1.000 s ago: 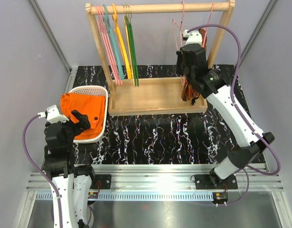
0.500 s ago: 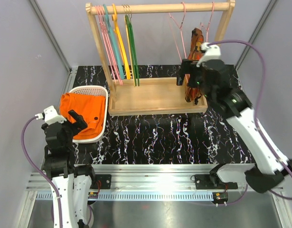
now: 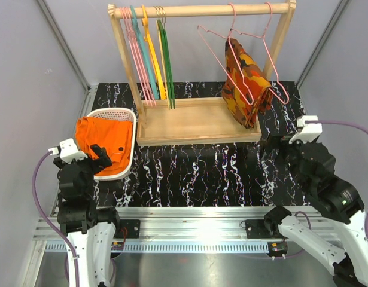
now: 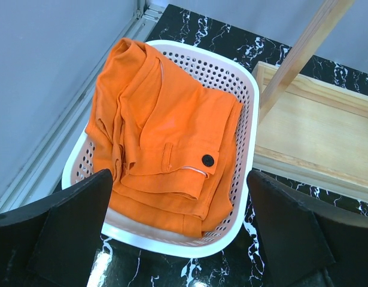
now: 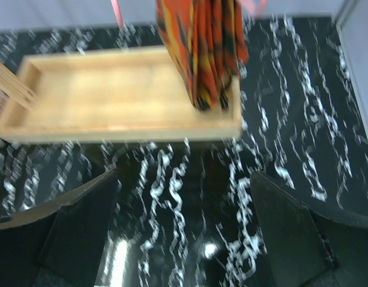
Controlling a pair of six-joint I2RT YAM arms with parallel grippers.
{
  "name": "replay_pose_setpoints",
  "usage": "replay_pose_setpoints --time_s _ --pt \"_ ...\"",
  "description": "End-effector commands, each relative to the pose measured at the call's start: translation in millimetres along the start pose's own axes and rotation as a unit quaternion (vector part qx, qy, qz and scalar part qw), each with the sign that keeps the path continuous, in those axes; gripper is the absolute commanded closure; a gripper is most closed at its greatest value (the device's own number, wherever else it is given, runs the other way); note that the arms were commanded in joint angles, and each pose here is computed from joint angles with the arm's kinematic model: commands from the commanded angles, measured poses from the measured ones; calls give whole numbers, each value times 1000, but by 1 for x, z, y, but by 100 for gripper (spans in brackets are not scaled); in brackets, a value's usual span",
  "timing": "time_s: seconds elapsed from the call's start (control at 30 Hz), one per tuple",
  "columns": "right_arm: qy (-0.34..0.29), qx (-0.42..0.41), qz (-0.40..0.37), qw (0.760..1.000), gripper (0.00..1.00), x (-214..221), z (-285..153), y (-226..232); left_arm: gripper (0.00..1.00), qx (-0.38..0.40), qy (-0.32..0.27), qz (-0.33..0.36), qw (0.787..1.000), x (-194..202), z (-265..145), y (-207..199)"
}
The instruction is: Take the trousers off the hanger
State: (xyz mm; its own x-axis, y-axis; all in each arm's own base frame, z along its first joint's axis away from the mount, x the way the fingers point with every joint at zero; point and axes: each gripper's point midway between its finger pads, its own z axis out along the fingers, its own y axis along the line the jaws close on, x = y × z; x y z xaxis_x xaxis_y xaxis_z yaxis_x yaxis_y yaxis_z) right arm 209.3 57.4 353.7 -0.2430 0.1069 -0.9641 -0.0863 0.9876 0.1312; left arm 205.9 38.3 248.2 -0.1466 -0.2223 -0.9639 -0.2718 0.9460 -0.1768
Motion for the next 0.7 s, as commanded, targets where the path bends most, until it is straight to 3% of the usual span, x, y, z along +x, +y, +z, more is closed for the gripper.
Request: replay_pose_setpoints --time_s 0.0,0.13,0.67 --pt "23 39 -1 999 1 26 -12 -23 1 10 -36 10 999 -16 -4 -3" --pt "41 58 -16 997 1 44 -18 -36 1 41 -46 19 998 -18 -11 -13" --pt "35 62 -3 997 0 44 -24 -40 1 69 -55 17 996 -18 -18 -22"
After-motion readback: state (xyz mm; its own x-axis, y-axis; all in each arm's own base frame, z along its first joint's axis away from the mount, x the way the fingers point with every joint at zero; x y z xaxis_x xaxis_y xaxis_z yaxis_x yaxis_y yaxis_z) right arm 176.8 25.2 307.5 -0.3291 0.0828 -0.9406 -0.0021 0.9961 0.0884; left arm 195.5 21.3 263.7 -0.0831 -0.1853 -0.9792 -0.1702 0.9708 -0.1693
